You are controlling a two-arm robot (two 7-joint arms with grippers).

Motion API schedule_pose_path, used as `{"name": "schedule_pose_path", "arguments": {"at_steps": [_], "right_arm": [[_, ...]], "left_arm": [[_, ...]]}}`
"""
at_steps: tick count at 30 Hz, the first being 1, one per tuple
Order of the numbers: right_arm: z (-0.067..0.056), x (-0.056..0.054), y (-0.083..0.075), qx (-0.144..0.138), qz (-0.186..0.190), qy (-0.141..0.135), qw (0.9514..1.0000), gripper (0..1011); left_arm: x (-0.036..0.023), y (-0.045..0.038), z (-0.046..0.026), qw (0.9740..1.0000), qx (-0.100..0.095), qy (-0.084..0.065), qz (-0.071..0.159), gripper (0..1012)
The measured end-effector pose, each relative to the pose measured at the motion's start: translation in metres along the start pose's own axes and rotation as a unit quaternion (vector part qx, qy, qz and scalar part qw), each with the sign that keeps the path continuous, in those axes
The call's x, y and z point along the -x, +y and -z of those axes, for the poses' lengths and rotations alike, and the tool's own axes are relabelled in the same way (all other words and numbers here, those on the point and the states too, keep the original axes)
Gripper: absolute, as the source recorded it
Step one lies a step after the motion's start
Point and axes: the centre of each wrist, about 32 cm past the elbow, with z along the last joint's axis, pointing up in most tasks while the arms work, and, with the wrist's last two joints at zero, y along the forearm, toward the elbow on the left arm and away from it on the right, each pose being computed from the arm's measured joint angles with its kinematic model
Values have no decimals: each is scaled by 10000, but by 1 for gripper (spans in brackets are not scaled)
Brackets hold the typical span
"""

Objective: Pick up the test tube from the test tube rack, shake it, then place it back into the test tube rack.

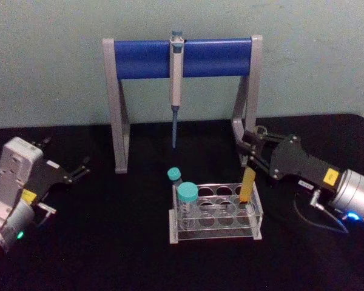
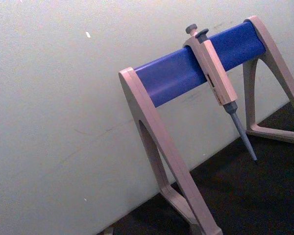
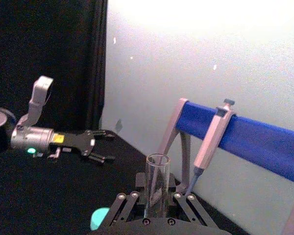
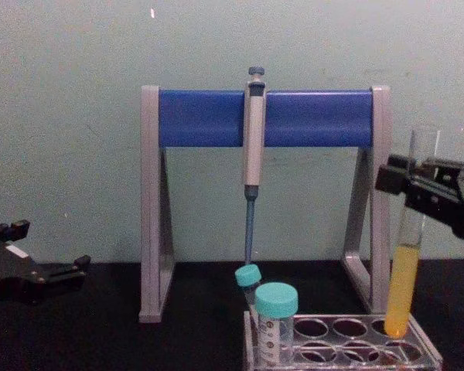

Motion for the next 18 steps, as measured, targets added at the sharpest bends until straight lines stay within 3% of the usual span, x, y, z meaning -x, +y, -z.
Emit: {"name": "schedule_pose_path", "arguments": {"at_steps": [18], "right_arm": [[-67,-105,119,-252,426,320,9983,235]], "left_arm": [[0,0,0,10000,0,0,0,1001]]}}
